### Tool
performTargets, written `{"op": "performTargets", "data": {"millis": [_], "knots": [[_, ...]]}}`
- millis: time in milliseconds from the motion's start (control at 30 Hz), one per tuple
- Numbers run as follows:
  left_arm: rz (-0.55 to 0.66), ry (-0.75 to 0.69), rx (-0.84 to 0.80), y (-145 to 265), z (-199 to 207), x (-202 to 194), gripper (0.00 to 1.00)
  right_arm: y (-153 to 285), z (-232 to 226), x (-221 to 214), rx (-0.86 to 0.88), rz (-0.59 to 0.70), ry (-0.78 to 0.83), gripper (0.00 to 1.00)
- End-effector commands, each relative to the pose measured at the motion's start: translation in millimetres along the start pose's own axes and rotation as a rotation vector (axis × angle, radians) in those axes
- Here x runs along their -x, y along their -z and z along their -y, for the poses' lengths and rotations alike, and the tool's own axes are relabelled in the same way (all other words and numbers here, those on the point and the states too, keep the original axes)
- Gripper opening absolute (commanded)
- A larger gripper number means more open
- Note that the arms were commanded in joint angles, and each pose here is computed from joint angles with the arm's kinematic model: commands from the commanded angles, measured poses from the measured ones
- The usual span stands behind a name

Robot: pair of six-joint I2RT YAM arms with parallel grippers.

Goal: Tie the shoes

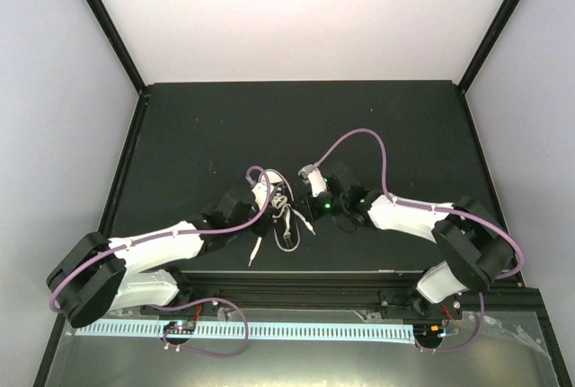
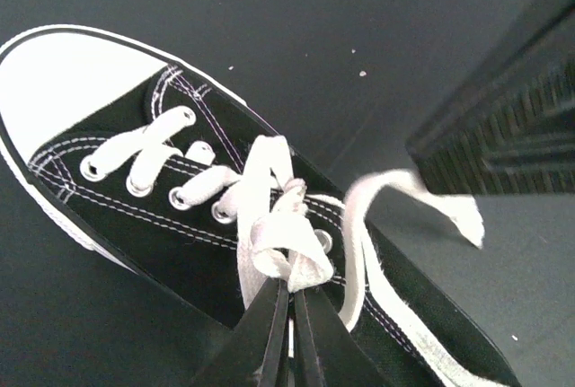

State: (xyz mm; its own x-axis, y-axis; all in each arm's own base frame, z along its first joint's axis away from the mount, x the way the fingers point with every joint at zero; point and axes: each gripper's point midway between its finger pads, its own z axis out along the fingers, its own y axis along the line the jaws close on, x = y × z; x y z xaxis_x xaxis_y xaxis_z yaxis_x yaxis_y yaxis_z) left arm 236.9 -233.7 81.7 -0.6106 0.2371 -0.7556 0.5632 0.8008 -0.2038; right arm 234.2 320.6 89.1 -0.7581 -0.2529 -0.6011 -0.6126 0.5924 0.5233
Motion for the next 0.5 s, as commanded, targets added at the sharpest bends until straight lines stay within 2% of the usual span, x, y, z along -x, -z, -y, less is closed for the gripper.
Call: {"op": "performTargets", "data": {"millis": [0,233,367,467], "knots": [[0.027,-0.022,-0.055,1,8,3,0.02,-5,-5,22,0.003,0.036,0.006,0.02],[-0.021,0.013,-0.069,0,9,-15,0.02,-17,0,16,0.004,0.000,-0.003,0.02],[-0.034,0.076,-0.046,6,5,-17,0.14,-21,4,10,0.004,-0.013,-0.016,0.02],[-0.028,0.126,-0.046,18,4,-22,0.28,-21,3,9,0.010,-0.012,-0.016,0.02]]}}
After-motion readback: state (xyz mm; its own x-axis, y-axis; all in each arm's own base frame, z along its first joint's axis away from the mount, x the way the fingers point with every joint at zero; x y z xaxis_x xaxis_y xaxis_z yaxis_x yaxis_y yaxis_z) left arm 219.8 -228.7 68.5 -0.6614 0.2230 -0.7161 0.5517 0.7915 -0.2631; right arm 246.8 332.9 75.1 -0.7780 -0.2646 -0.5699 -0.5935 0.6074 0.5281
